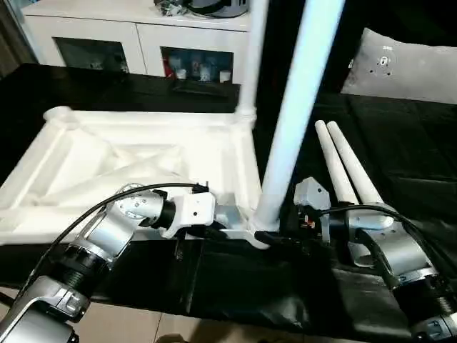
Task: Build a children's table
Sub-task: Rotate leg to tighten
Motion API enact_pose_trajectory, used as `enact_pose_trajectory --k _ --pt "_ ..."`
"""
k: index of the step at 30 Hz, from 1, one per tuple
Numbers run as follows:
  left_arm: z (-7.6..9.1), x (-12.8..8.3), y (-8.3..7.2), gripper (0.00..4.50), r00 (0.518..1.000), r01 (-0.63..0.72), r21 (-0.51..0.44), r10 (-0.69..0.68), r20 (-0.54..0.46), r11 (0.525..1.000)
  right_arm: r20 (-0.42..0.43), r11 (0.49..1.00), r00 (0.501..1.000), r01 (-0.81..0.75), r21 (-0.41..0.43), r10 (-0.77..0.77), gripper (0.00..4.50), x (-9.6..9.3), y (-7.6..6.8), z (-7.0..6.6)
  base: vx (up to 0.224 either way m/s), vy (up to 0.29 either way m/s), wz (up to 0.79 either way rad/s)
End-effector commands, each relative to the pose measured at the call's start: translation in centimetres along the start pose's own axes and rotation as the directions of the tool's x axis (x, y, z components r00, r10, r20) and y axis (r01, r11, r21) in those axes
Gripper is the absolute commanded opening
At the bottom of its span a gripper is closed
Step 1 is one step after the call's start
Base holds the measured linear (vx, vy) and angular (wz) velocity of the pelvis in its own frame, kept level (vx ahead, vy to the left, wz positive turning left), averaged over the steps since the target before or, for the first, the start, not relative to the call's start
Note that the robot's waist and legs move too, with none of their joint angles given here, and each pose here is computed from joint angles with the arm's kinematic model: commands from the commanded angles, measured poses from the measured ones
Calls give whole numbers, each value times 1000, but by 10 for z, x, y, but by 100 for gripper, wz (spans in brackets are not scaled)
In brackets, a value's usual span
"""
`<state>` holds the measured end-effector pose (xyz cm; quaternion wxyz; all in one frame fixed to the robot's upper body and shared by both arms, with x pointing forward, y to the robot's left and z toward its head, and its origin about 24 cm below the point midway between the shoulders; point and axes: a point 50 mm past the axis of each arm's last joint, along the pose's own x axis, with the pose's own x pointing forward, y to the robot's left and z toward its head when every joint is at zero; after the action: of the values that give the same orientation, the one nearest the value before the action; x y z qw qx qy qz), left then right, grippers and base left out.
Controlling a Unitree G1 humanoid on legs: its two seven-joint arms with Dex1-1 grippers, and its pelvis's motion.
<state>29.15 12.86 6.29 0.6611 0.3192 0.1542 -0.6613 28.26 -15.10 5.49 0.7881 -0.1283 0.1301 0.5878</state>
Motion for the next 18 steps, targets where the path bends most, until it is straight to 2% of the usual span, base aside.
enact_pose_trajectory --k 1,3,6,7,10,13,16,18 --pt "2 6 -3 0 997 70 48 -69 -29 996 8 1000 1000 -15 -1 15 401 2 -3 4 0 0 0" --pt "3 6 -4 0 997 78 52 -77 -29 996 14 1000 1000 -19 8 19 367 3 -3 4 0 0 0" --pt "2 6 -4 0 996 88 55 -86 -27 995 16 999 999 -34 20 34 355 3 -2 3 0 0 0" --pt "2 6 -4 0 996 90 56 -89 -27 994 17 999 999 -39 23 39 330 3 -2 3 0 0 0" --pt "1 5 -4 0 995 97 55 -95 -28 994 17 998 999 -50 33 49 320 4 -1 2 0 0 0" --pt "0 5 -5 0 995 102 50 -100 -27 994 22 998 998 -56 43 55 284 4 1 2 0 0 0" --pt "1 7 -6 0 996 89 20 -89 -3 996 48 996 997 -66 64 63 276 6 4 2 0 0 0" --pt "2 10 -3 0 1000 29 -34 -29 5 999 91 993 995 -49 104 40 274 13 9 5 0 0 0"
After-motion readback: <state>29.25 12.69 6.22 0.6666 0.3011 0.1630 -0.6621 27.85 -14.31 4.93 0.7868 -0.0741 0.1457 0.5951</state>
